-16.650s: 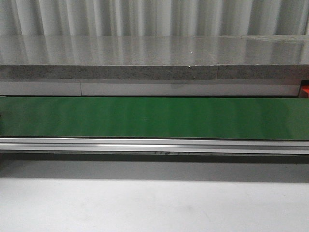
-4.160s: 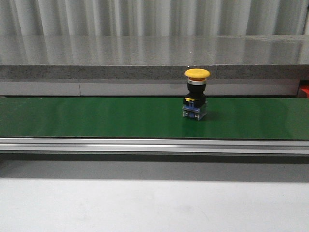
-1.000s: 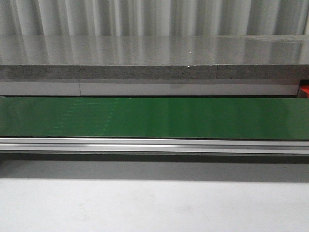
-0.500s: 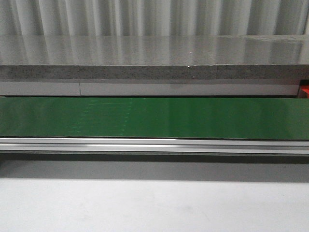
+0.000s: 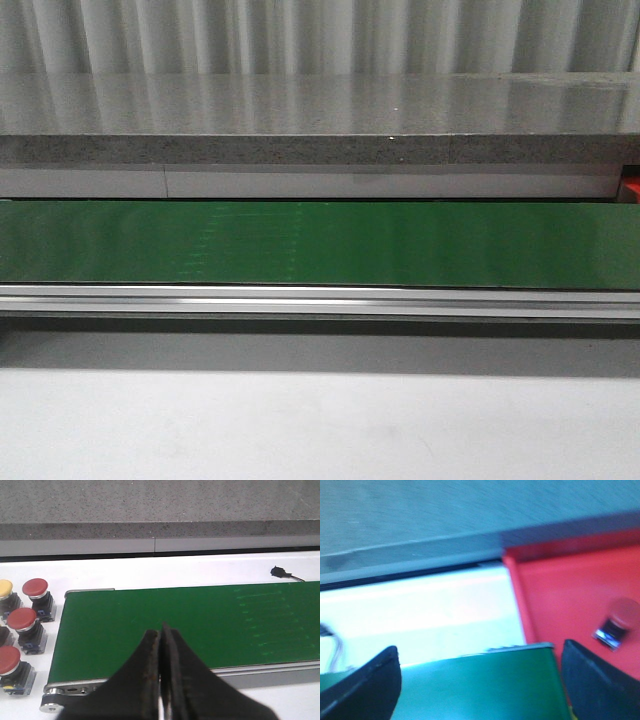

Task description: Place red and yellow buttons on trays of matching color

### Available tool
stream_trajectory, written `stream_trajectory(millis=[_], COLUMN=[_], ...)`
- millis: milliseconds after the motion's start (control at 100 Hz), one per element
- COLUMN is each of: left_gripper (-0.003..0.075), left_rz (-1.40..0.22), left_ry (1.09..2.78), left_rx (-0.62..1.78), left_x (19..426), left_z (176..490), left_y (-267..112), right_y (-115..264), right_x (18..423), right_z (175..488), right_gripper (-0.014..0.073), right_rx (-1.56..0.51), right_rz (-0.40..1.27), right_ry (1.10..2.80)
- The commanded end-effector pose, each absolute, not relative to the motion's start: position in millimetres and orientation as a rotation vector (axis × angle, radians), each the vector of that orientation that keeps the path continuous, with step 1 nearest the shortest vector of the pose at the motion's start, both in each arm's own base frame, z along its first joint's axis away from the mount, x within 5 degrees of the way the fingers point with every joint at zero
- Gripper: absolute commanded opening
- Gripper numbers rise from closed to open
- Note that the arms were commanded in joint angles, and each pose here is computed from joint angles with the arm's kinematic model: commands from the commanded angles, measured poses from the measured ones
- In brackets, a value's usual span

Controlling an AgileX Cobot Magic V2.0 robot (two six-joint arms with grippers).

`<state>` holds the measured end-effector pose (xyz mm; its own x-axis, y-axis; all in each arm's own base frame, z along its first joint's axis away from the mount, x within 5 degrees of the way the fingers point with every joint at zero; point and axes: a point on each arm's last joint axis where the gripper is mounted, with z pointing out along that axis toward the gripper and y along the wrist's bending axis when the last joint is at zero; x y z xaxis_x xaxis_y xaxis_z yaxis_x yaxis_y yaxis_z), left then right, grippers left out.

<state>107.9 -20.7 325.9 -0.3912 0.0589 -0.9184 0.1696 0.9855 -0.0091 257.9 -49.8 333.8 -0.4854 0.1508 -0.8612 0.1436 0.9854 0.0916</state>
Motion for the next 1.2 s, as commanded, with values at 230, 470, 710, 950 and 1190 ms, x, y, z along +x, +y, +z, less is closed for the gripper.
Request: stream_trajectory(millis=[230,470,710,950,1190], left_gripper=[-0.002,-0.002,-0.002,-0.002,-0.002], left_rz=[-0.148,-0.148,-0.148,-0.15,-0.162], left_ry=[1.874,1.874,1.874,1.865,1.837], left_rx=[0.158,0.158,0.158,0.158,0.154], left_x=[109,109,109,110,110], left_z=[340,340,340,341,344], left_y=[-23,-23,-23,-23,-23], right_y=[-10,-10,-10,-10,-10], right_x=[203,186,187,187,187], right_z=[357,364,363,363,363], right_gripper=[0.0204,-0.0068,-0.0068,-0.0068,-0.0068], right_rx=[0.005,0.01,0.01,0.01,0.01], right_rz=[-0.004,-0.017,-0.017,-0.017,-0.017], right_ry=[1.844,1.771,1.773,1.773,1.774])
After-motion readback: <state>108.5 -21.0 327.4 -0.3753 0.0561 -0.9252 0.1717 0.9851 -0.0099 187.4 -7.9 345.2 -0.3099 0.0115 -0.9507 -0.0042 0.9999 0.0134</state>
